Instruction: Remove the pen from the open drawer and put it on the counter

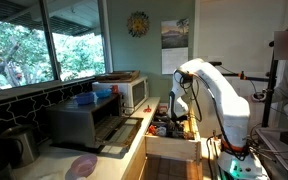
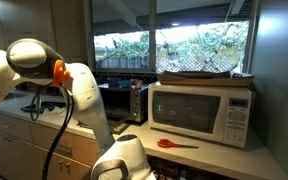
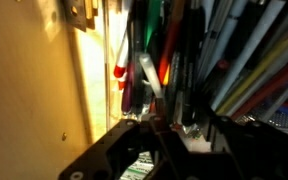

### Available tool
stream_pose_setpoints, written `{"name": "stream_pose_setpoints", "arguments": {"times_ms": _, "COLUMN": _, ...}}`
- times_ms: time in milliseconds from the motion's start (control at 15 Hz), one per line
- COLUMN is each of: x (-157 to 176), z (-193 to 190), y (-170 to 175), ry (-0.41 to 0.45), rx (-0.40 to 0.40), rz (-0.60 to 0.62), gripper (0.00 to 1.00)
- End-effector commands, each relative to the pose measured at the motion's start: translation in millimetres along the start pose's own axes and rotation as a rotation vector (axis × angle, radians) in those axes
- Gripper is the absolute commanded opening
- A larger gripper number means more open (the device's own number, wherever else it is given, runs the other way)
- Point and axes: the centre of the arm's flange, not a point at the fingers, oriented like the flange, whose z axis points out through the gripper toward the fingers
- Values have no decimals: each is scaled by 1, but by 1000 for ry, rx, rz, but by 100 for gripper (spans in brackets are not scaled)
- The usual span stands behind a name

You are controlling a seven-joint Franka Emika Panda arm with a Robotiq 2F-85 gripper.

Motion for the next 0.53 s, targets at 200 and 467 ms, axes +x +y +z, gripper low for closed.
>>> {"name": "stream_pose_setpoints", "arguments": {"times_ms": 200, "x": -7, "z": 14, "y": -4, "ry": 2, "rx": -15, "rz": -17, "gripper": 31}}
{"name": "stream_pose_setpoints", "arguments": {"times_ms": 467, "x": -7, "z": 13, "y": -6, "ry": 6, "rx": -15, "rz": -19, "gripper": 0}}
